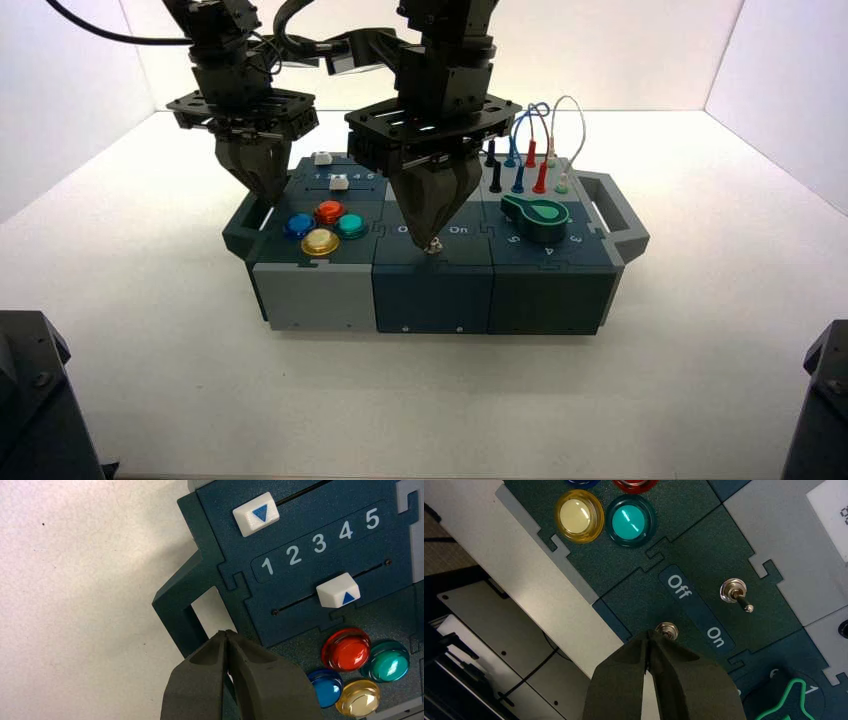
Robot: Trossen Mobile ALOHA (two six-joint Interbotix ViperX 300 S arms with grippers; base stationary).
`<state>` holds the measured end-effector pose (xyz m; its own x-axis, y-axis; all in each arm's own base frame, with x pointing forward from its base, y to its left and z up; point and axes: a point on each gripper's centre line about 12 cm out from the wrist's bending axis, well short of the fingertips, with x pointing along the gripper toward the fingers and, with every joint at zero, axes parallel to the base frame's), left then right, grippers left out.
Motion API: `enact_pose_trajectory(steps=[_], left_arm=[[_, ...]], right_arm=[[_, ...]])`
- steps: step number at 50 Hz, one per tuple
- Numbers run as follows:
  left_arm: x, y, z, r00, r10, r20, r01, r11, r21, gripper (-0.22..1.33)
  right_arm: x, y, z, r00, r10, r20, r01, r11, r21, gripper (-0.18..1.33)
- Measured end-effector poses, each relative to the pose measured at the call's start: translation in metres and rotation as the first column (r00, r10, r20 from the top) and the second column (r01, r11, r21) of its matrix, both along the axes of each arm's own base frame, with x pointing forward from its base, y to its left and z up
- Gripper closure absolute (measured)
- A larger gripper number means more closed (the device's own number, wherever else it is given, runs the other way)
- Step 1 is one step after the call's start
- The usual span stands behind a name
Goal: Flip the bottom switch on with the right gripper.
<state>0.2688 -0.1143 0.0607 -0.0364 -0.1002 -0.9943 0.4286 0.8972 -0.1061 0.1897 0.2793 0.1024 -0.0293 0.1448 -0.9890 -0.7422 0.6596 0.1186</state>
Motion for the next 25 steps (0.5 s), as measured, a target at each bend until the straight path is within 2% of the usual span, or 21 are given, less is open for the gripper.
enact_pose_trajectory(steps=[9,18,25], left_arm=[[0.0,0.0,0.0,1.0,0.0,-0.001,0.0,1.0,0.0,1.27],[0.0,0.0,0.0,1.0,0.0,0.0,0.0,1.0,0.0,1.27],[0.0,0.0,0.0,1.0,0.0,0.0,0.0,1.0,0.0,1.27]], right_arm=[[0.002,0.002,0.001,1.0,-0.005,0.006,0.005,1.0,0.006,1.28],[0.008,0.01,0.01,1.0,-0.01,0.024,0.009,0.999,0.034,1.28],[0.009,0.012,0.011,1.0,-0.009,0.028,0.008,0.999,0.037,1.28]])
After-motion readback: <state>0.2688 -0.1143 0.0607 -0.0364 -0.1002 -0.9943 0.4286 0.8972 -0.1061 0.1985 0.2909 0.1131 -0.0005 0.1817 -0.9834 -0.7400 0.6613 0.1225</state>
